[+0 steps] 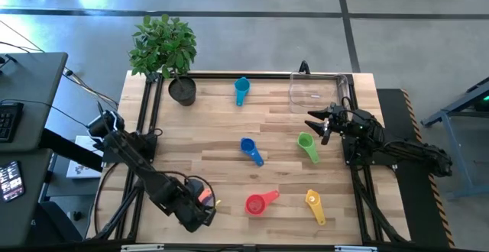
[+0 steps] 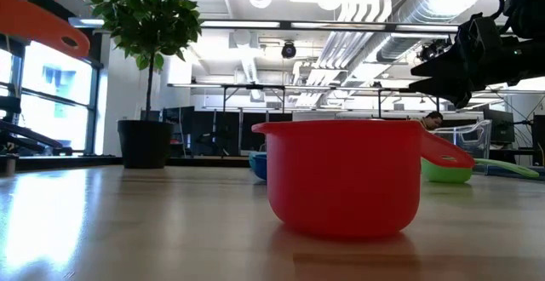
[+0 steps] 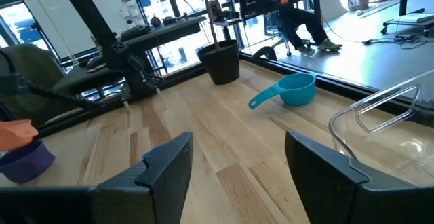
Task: Nest measuring cups in basket
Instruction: Stack the orange measuring cup on top of the violet measuring cup
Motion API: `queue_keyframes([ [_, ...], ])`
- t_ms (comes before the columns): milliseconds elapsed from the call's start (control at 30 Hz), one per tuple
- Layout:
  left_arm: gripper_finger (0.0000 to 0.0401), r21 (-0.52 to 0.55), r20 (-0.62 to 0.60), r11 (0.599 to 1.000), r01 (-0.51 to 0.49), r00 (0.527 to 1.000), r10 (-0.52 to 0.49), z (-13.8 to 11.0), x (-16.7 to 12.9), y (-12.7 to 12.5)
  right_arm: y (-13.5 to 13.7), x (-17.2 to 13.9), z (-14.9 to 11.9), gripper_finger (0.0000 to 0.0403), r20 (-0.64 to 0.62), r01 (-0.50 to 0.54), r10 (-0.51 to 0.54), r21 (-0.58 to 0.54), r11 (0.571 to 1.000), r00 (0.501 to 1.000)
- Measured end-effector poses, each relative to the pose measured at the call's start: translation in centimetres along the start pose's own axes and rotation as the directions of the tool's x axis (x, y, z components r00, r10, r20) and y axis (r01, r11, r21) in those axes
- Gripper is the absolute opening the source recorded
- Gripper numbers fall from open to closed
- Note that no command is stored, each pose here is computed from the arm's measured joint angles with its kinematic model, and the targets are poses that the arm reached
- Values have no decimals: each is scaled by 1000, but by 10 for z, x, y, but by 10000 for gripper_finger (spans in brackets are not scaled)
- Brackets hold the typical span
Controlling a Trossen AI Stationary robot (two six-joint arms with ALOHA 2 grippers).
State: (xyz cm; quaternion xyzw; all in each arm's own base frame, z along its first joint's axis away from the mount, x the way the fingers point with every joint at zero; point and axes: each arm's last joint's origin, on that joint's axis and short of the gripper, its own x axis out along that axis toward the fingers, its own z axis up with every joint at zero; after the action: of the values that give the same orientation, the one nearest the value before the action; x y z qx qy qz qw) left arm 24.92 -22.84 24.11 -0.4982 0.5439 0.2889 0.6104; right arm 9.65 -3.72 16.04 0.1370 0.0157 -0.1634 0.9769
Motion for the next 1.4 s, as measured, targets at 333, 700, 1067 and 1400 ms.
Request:
queue_keyframes([
  [333, 5, -31, -4, 999, -31, 1000, 31, -2, 7, 1, 0, 0, 0, 225, 1, 0, 0, 0, 1000, 1000],
  [700, 6, -26, -22, 996, -82, 996, 81, -8, 24, 1, 0, 0, 0, 225, 0, 0, 0, 0, 1000, 1000],
  [1067, 7, -17, -6, 997, -79, 997, 79, -7, 25, 1, 0, 0, 0, 225, 0, 0, 0, 0, 1000, 1000],
  [1400, 8, -14, -17, 996, -84, 996, 84, -7, 25, 1, 0, 0, 0, 225, 0, 0, 0, 0, 1000, 1000],
])
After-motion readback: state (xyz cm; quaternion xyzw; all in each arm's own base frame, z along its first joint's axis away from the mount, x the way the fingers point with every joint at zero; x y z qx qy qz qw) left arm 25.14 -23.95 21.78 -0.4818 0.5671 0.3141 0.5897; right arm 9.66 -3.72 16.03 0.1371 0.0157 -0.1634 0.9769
